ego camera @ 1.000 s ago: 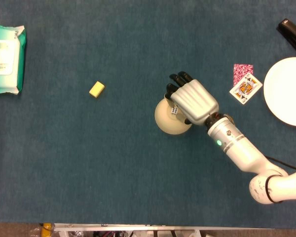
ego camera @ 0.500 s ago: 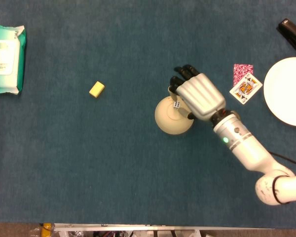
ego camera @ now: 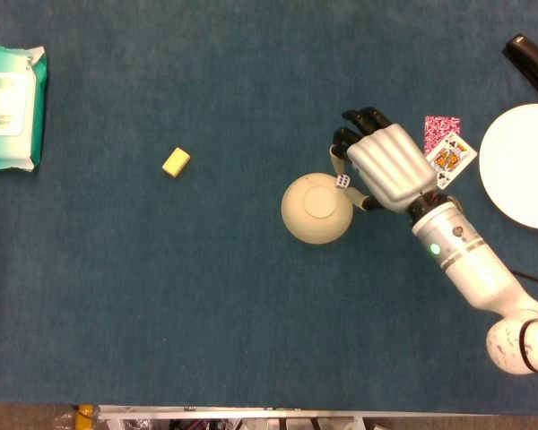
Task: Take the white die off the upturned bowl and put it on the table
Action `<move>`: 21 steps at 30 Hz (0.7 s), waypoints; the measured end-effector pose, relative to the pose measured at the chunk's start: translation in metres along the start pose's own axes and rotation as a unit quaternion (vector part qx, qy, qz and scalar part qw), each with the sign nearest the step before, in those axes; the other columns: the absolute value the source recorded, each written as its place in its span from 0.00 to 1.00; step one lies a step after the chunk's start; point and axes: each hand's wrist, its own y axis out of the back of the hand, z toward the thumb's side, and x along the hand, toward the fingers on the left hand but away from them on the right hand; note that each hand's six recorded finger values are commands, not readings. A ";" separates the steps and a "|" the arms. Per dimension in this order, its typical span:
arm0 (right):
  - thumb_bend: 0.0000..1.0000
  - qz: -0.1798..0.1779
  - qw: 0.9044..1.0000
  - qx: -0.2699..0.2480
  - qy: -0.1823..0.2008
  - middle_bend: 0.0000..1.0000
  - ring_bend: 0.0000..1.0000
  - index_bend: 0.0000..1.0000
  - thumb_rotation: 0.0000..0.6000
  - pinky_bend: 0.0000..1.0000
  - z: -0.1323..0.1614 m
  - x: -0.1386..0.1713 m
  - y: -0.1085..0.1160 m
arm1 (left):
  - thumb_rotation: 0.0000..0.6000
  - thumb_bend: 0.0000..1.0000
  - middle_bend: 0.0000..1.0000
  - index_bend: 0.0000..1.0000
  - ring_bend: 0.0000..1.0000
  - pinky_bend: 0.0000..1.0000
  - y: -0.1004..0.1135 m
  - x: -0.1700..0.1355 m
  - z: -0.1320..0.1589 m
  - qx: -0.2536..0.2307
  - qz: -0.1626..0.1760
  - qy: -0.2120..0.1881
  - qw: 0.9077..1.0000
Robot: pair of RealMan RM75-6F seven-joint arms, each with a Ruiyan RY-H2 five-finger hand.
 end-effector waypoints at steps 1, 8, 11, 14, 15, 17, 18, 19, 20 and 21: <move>0.33 -0.002 1.000 -0.002 0.000 0.34 0.13 0.53 1.00 0.15 0.001 -0.001 0.001 | 1.00 0.47 0.30 0.30 0.22 0.13 0.001 -0.001 0.000 0.000 0.001 0.001 1.000; 0.33 -0.109 0.991 -0.061 0.036 0.20 0.04 0.38 1.00 0.11 0.019 -0.008 0.022 | 1.00 0.47 0.30 0.30 0.22 0.13 0.003 -0.006 -0.005 0.002 0.003 0.009 1.000; 0.33 -0.186 0.979 -0.066 0.060 0.14 0.01 0.11 1.00 0.09 0.023 -0.010 0.034 | 1.00 0.47 0.30 0.30 0.22 0.13 0.005 -0.007 -0.006 0.003 0.005 0.010 1.000; 0.34 -0.240 0.966 -0.068 0.064 0.14 0.01 0.00 1.00 0.09 0.021 -0.010 0.037 | 1.00 0.47 0.30 0.30 0.22 0.13 0.005 -0.008 -0.006 0.003 0.006 0.010 1.000; 0.34 -0.248 0.964 -0.068 0.061 0.14 0.01 0.00 1.00 0.09 0.019 -0.009 0.037 | 1.00 0.47 0.30 0.30 0.22 0.13 0.004 -0.007 -0.006 0.003 0.005 0.010 1.000; 0.35 -0.250 0.964 -0.069 0.053 0.14 0.01 0.00 1.00 0.09 0.015 -0.008 0.035 | 1.00 0.47 0.30 0.30 0.22 0.13 0.003 -0.007 -0.005 0.003 0.001 0.008 1.000; 0.35 -0.246 0.965 -0.071 0.051 0.14 0.01 0.00 1.00 0.09 0.014 -0.008 0.034 | 1.00 0.47 0.30 0.30 0.22 0.13 0.002 -0.007 -0.004 0.003 0.000 0.007 1.000; 0.35 -0.240 0.967 -0.074 0.049 0.14 0.01 0.00 1.00 0.09 0.015 -0.007 0.032 | 1.00 0.47 0.30 0.30 0.22 0.13 0.001 -0.006 -0.003 0.004 -0.002 0.006 1.000; 0.35 -0.231 0.969 -0.077 0.046 0.14 0.01 0.00 1.00 0.09 0.015 -0.006 0.030 | 1.00 0.47 0.30 0.30 0.22 0.13 0.001 -0.006 -0.003 0.004 -0.003 0.005 1.000; 0.35 -0.225 0.970 -0.078 0.044 0.14 0.01 0.00 1.00 0.09 0.015 -0.006 0.029 | 1.00 0.47 0.30 0.30 0.22 0.13 0.001 -0.006 -0.002 0.004 -0.003 0.005 1.000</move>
